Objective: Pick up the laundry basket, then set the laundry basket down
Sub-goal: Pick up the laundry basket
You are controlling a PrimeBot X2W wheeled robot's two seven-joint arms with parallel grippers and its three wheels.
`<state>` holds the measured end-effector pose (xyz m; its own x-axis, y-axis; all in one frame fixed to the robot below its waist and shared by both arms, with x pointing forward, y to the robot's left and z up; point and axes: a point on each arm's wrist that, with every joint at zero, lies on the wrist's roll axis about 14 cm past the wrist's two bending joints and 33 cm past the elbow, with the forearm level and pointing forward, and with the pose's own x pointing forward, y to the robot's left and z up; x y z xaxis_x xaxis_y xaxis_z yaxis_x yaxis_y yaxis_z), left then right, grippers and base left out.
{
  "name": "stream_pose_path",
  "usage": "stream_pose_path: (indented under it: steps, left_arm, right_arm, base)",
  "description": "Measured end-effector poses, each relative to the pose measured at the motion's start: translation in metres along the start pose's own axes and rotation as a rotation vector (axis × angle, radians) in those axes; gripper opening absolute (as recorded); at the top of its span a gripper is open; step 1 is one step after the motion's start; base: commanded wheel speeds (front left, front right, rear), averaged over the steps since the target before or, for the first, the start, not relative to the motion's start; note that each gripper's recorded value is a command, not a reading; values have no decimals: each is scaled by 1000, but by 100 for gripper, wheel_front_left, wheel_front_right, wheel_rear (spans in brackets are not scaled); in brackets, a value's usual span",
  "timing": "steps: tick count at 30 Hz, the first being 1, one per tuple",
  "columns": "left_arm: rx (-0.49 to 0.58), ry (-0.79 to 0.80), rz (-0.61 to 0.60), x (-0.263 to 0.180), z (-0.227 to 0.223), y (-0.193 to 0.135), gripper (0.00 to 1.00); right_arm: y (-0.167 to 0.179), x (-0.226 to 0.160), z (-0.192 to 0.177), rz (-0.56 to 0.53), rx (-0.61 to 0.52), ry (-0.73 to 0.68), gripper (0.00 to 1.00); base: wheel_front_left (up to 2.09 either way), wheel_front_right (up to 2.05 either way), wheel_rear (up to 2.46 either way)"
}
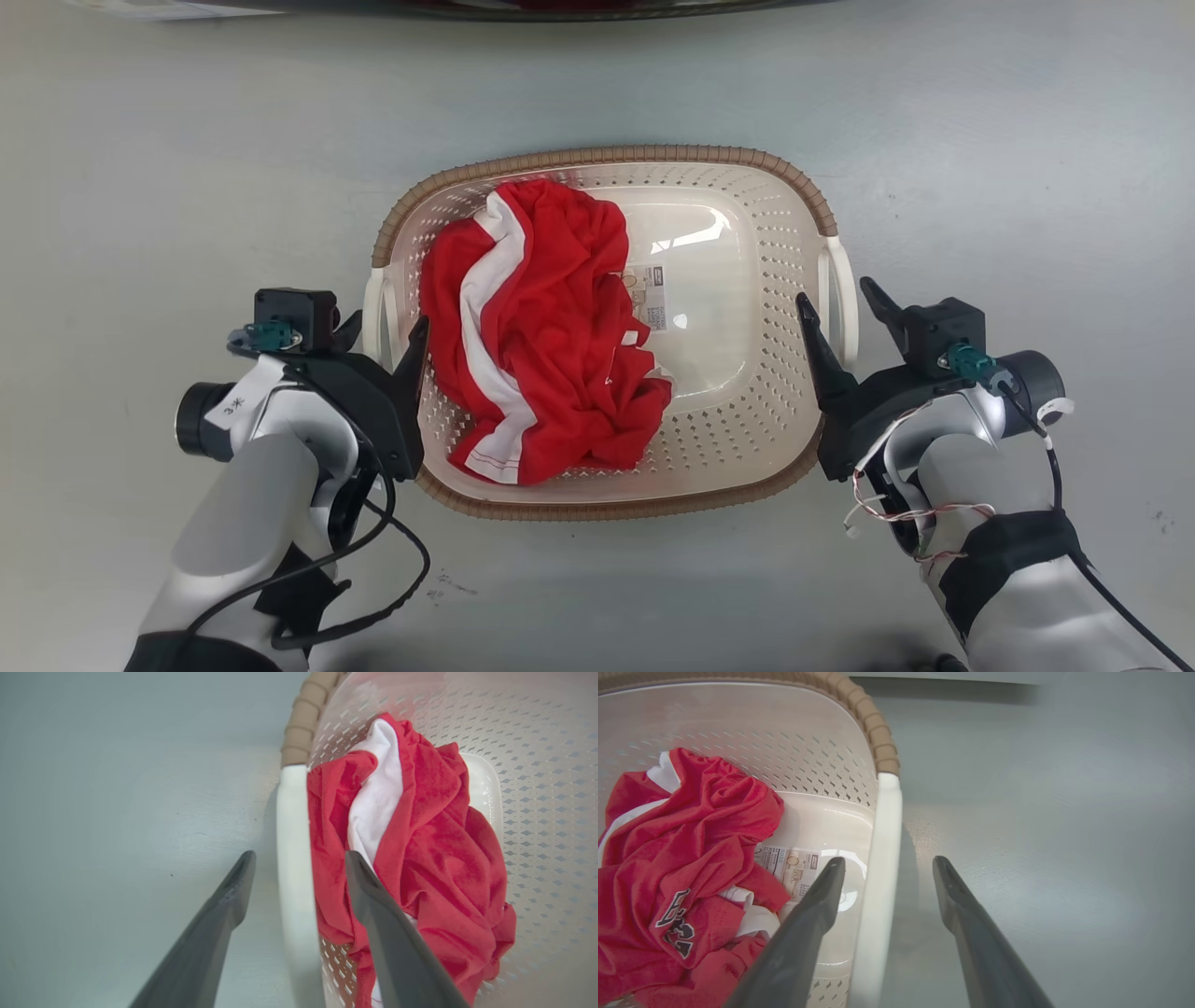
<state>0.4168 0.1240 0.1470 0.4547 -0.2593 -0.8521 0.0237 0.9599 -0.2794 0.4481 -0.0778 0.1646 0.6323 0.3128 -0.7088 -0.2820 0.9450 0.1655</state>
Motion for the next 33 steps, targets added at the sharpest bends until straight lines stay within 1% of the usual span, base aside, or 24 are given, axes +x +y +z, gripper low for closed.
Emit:
stream_pose_path:
  steps: [1,6,10,19,25,33]
  left_arm:
    - [-1,1,1,1,0,1,0]
    - [-17,2,-2,4,3,-1,0]
    - [-9,13,5,4,2,-1,0]
    - [9,52,3,-8,6,-10,0]
    - [1,67,-16,-19,21,-22,0]
    - [-10,71,-34,-36,38,-35,0]
  right_arm:
    - [1,1,-1,5,0,5,0]
    - [5,6,1,21,14,8,0]
    - [4,9,3,35,18,15,0]
    - [4,-3,9,43,17,57,0]
    - [-2,-15,19,23,43,89,0]
    - [-5,-32,33,3,51,106,0]
  base:
    - [0,0,0]
    - [0,0,0]
    - [0,0,0]
    - [0,0,0]
    - [0,0,0]
    - [0,0,0]
